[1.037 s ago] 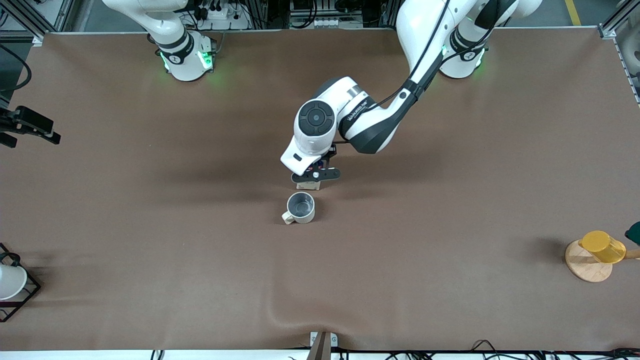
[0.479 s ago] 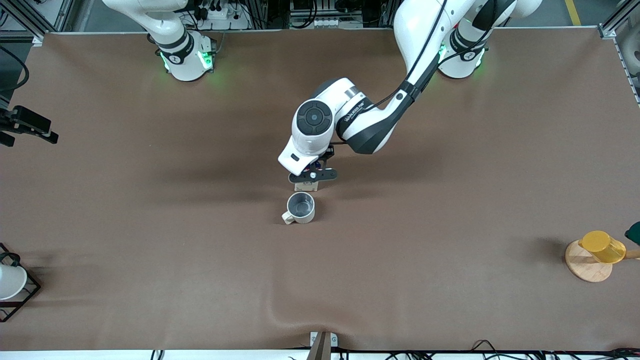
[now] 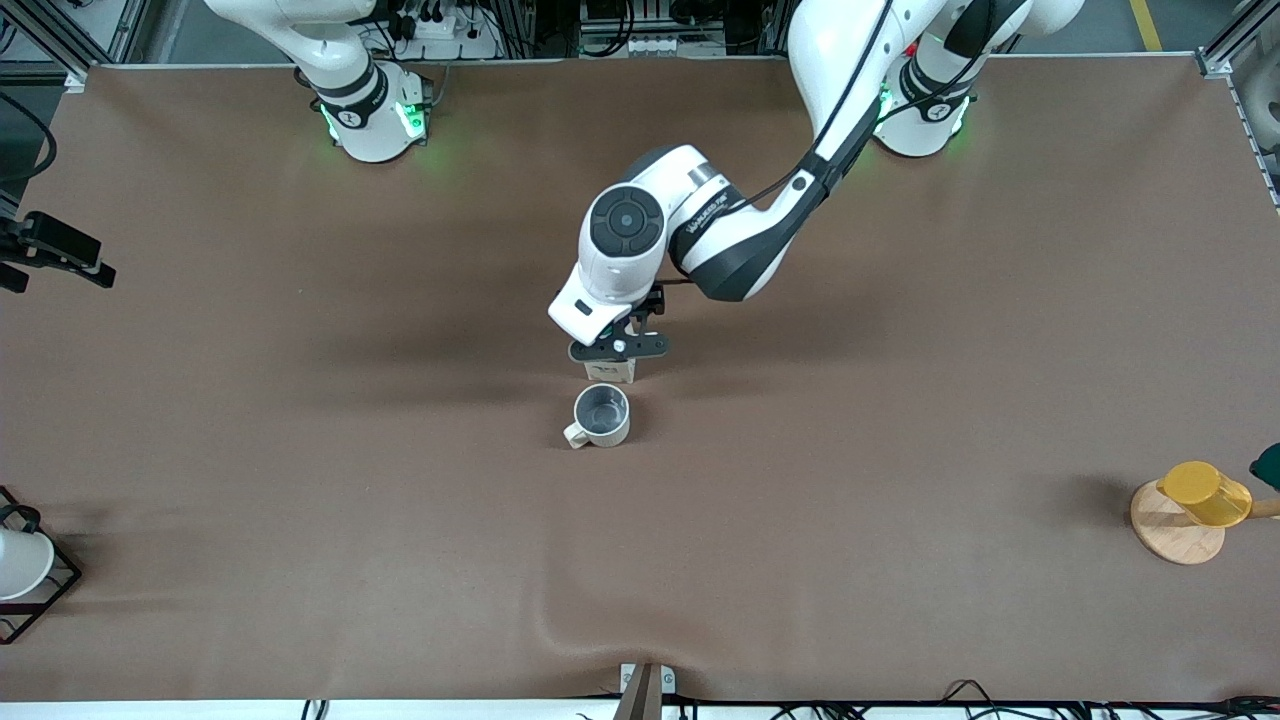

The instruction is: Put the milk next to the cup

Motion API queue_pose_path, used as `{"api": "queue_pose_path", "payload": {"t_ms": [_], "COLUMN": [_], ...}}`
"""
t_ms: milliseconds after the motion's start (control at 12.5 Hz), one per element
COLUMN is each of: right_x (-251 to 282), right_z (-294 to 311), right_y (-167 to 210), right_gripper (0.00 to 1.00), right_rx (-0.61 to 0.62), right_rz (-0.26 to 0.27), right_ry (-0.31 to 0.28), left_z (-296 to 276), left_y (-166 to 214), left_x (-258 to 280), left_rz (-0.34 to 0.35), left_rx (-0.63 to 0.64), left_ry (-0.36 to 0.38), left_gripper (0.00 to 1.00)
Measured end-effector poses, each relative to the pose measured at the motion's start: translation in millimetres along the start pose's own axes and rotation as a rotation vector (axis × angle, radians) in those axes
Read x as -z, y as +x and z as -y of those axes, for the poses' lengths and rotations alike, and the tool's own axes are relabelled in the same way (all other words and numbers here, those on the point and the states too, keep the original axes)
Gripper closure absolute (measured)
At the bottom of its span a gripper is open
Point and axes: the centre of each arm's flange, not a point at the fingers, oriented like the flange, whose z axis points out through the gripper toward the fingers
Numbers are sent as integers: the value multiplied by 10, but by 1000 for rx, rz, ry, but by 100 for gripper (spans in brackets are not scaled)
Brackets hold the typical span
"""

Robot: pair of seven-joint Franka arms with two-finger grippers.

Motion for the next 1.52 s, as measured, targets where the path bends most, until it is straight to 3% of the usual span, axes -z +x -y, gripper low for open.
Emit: {"api": "queue_pose_path", "payload": {"t_ms": [319,558,718,877,1196,1515], "right_x": [4,7,8,8,8,4], "right_z": [15,21,23,24,24,24], "right_y": [-1,-7,-8,-9,-9,-12], "right_gripper": [0,0,0,0,0,0], "right_rx": [0,1,1,1,1,1], "right_rz": [1,6,7,8,8,11], "right_ry": [0,1,1,1,1,1], "left_z": [223,1505,2612,3260,3926,4069], "left_y": [29,1001,1652,1928,2045,1778], "left_x": [1151,2124,2413,2483,2578,2656], "left_rz": [-76,-181,-230,-260,-221,-183], "left_rx": [34,260,384,439,352,207], "left_ry": [-42,-75,-62,-18,40,87], "left_gripper": [0,0,0,0,0,0]}}
